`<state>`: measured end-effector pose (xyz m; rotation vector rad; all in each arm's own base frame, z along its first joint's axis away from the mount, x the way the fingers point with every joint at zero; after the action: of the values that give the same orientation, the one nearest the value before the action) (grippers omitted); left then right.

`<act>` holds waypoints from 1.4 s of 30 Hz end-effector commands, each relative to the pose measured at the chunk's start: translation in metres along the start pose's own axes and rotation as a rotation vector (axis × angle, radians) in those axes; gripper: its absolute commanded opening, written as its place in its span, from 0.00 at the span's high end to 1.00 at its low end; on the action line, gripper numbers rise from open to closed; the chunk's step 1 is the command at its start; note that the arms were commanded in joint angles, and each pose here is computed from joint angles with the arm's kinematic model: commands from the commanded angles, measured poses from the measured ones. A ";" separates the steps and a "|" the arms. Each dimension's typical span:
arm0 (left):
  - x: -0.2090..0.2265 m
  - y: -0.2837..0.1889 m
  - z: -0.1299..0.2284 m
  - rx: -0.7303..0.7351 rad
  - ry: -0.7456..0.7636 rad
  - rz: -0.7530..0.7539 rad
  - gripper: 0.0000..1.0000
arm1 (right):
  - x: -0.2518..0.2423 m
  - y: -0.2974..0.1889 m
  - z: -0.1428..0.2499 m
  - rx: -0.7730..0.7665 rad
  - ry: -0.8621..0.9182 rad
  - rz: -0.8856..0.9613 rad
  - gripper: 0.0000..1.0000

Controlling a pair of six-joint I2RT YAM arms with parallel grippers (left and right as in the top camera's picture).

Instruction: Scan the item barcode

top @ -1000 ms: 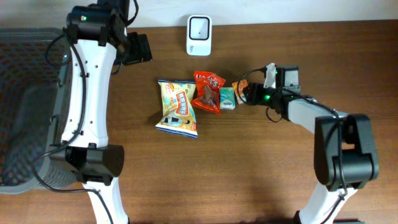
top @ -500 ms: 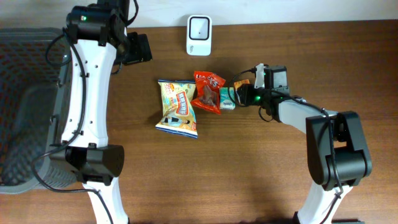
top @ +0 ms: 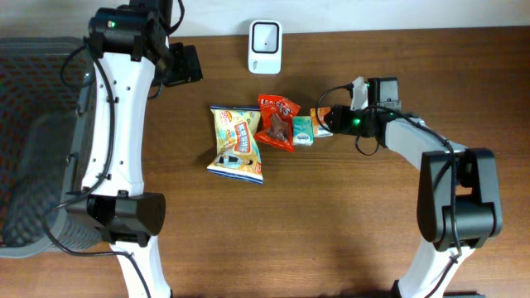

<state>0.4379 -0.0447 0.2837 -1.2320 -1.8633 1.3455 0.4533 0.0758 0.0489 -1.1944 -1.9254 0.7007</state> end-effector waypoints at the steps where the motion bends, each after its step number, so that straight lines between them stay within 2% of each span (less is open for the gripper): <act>1: 0.000 0.001 0.000 0.003 0.017 -0.003 0.01 | 0.006 0.005 -0.003 0.000 -0.016 -0.016 0.50; 4: 0.000 0.001 0.000 0.004 0.017 -0.003 0.01 | 0.001 0.020 0.011 0.039 -0.007 0.001 0.52; 6: 0.000 0.001 0.000 0.003 0.017 -0.003 0.01 | -0.003 0.027 0.016 0.047 -0.004 0.000 0.75; 7: 0.000 0.001 0.000 0.003 0.017 -0.002 0.01 | -0.001 0.028 0.015 0.047 -0.004 -0.007 0.96; 10: 0.000 0.001 0.000 0.003 0.017 -0.003 0.01 | 0.018 0.013 -0.013 -0.023 -0.032 -0.107 0.96; 13: 0.000 0.001 0.000 0.003 0.017 -0.002 0.01 | 0.035 -0.027 -0.087 -0.204 -0.185 -0.080 0.96; 14: 0.000 0.001 0.000 0.003 0.017 -0.003 0.01 | 0.036 -0.037 -0.114 -0.263 -0.229 -0.009 0.96; 15: 0.000 0.001 0.000 0.003 0.017 -0.002 0.01 | 0.041 -0.044 -0.141 -0.338 -0.325 0.105 0.96; 17: 0.000 0.001 0.000 0.003 0.017 -0.003 0.01 | 0.078 -0.053 -0.184 -0.509 -0.631 0.343 0.96; 19: 0.000 0.001 0.000 0.003 0.017 -0.003 0.01 | 0.131 -0.051 -0.204 -0.674 -0.837 0.397 0.96; 21: 0.000 0.001 0.000 0.003 0.017 -0.003 0.01 | 0.155 -0.033 -0.206 -0.751 -0.964 0.420 0.96; 24: 0.000 0.001 0.000 0.004 0.017 -0.003 0.01 | 0.149 -0.025 -0.206 -0.731 -1.114 0.504 0.96; 28: 0.000 0.001 0.000 0.003 0.017 -0.003 0.01 | 0.148 -0.032 -0.220 -0.788 -1.111 0.543 0.96; 31: 0.000 0.001 0.000 0.003 0.017 -0.003 0.01 | 0.135 -0.017 -0.248 -0.825 -1.028 0.543 0.96; 33: 0.000 0.001 0.000 0.003 0.017 -0.003 0.01 | 0.134 0.003 -0.255 -0.774 -1.021 0.513 0.96; 37: 0.000 0.001 0.000 0.004 0.017 -0.003 0.01 | 0.121 0.049 -0.224 -0.586 -1.097 0.476 0.96; 42: 0.000 0.001 0.000 0.003 0.017 -0.003 0.01 | 0.121 0.075 -0.206 -0.530 -1.106 0.451 0.96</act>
<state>0.4379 -0.0447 0.2837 -1.2320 -1.8633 1.3455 0.6229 0.2231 0.1434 -1.8098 -2.8781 1.3464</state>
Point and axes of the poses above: each gripper's point midway between its finger pads, its own y axis out along the fingers, its own x axis along the line the jaws close on, z = x × y, the point moved 3 cm from there along -y, back along the fingers, and after that the axes turned 14 degrees about -y, right-handed, at the moved point
